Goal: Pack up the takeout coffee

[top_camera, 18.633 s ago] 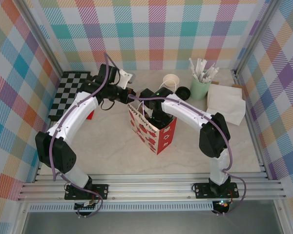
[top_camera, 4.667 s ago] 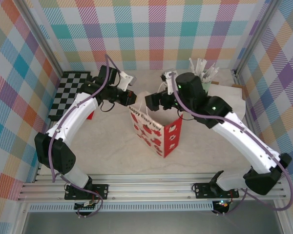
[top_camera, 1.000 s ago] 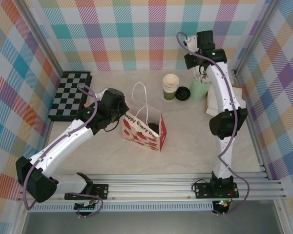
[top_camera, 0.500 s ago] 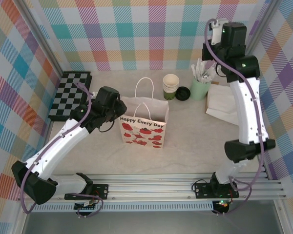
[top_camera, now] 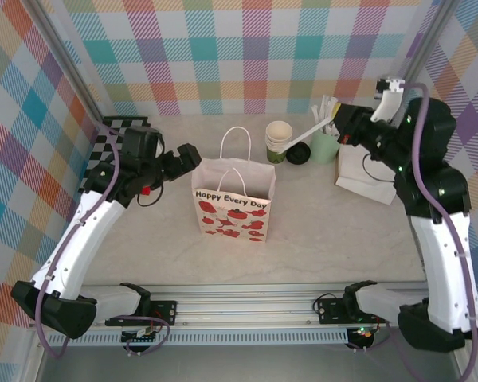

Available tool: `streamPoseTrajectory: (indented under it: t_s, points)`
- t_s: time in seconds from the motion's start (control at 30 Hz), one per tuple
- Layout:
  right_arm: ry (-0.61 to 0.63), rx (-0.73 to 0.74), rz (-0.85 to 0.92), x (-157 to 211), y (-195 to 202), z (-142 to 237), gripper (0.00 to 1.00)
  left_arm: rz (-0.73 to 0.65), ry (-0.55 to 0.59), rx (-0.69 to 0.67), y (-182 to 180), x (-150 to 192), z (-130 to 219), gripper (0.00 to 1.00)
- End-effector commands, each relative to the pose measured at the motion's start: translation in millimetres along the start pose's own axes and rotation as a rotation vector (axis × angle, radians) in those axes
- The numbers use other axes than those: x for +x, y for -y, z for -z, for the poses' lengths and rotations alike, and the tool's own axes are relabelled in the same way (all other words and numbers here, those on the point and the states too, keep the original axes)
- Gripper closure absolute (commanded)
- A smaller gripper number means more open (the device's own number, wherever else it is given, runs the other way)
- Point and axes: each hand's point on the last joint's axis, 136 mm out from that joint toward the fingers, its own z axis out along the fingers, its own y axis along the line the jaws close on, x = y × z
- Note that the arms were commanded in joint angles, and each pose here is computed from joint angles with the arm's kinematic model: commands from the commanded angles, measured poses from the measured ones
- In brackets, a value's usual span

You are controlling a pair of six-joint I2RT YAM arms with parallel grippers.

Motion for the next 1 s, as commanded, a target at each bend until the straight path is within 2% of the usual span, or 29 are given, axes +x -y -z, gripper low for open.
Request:
streamPoseTrajectory:
  t_s: [0.0, 0.13, 0.3, 0.43, 0.6, 0.7, 0.97]
  points:
    - [-0.017, -0.195, -0.133, 8.7, -35.1, -0.2, 1.0, -0.036, 0.01, 0.097, 17.5, -13.3, 8.8, 0.0]
    - [-0.064, -0.206, -0.117, 40.1, -41.5, -20.1, 1.0, -0.004, 0.041, 0.127, 21.2, -20.5, 7.4, 0.0]
    - [-0.117, -0.259, -0.072, 72.2, -60.4, -48.4, 1.0, 0.023, 0.026, 0.145, 21.7, -16.5, -0.5, 0.0]
    - [-0.107, -0.209, -0.006, 97.5, -64.1, -74.7, 1.0, 0.033, 0.008, 0.154, 21.4, -12.3, -3.9, 0.0]
    - [-0.162, -0.276, -0.032, 136.5, -80.4, -108.9, 1.0, 0.057, -0.013, 0.167, 21.2, -7.1, -9.6, 0.0]
    - [-0.191, -0.3, 0.018, 160.2, -91.9, -124.3, 1.0, 0.063, -0.011, 0.163, 19.1, -5.7, -9.7, 0.0]
    - [-0.249, -0.365, 0.088, 209.8, -99.9, -150.8, 0.94, 0.068, -0.008, 0.137, 12.6, -3.8, -9.9, 0.0]
